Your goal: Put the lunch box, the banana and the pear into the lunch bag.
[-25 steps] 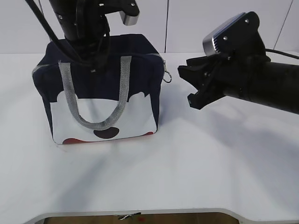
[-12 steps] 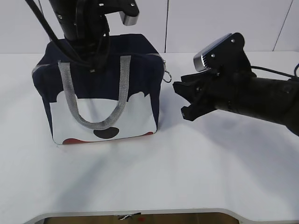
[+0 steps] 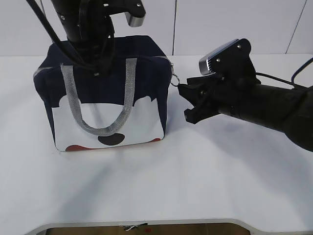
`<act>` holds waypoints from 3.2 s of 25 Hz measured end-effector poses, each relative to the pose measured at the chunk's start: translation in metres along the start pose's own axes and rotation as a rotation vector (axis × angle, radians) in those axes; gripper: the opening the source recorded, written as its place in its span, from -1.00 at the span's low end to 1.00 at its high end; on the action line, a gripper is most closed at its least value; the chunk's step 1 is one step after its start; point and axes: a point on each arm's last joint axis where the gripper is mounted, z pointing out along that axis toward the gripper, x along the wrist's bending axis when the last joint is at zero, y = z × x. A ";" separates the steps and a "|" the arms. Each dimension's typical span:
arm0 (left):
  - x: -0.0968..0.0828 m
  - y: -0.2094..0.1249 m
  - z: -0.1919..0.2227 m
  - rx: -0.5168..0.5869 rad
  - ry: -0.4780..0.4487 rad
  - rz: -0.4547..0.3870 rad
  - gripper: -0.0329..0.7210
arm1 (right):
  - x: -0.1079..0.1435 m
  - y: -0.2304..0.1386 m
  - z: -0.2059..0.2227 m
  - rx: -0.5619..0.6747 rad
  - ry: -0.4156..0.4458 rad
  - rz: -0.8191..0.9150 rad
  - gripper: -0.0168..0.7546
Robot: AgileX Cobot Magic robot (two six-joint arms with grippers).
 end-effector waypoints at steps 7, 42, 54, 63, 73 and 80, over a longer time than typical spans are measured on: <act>0.000 0.000 0.000 0.000 0.000 0.000 -0.78 | -0.004 0.001 0.012 -0.011 -0.016 0.009 -0.24; 0.000 0.000 0.000 0.000 0.000 0.000 -0.78 | -0.016 -0.005 0.046 0.010 -0.065 -0.029 -0.22; 0.000 0.000 0.001 0.002 -0.001 -0.002 -0.80 | -0.017 -0.010 0.056 0.020 -0.062 -0.027 -0.22; 0.000 0.000 0.001 0.005 0.004 0.000 -0.83 | -0.016 -0.011 0.056 0.021 -0.058 -0.032 -0.33; 0.001 0.000 0.001 0.007 0.006 0.001 -0.90 | -0.016 -0.010 0.056 0.007 -0.056 -0.036 -0.91; 0.002 -0.001 0.001 0.018 0.020 0.007 -0.90 | -0.016 -0.010 0.056 0.009 -0.055 -0.037 -0.91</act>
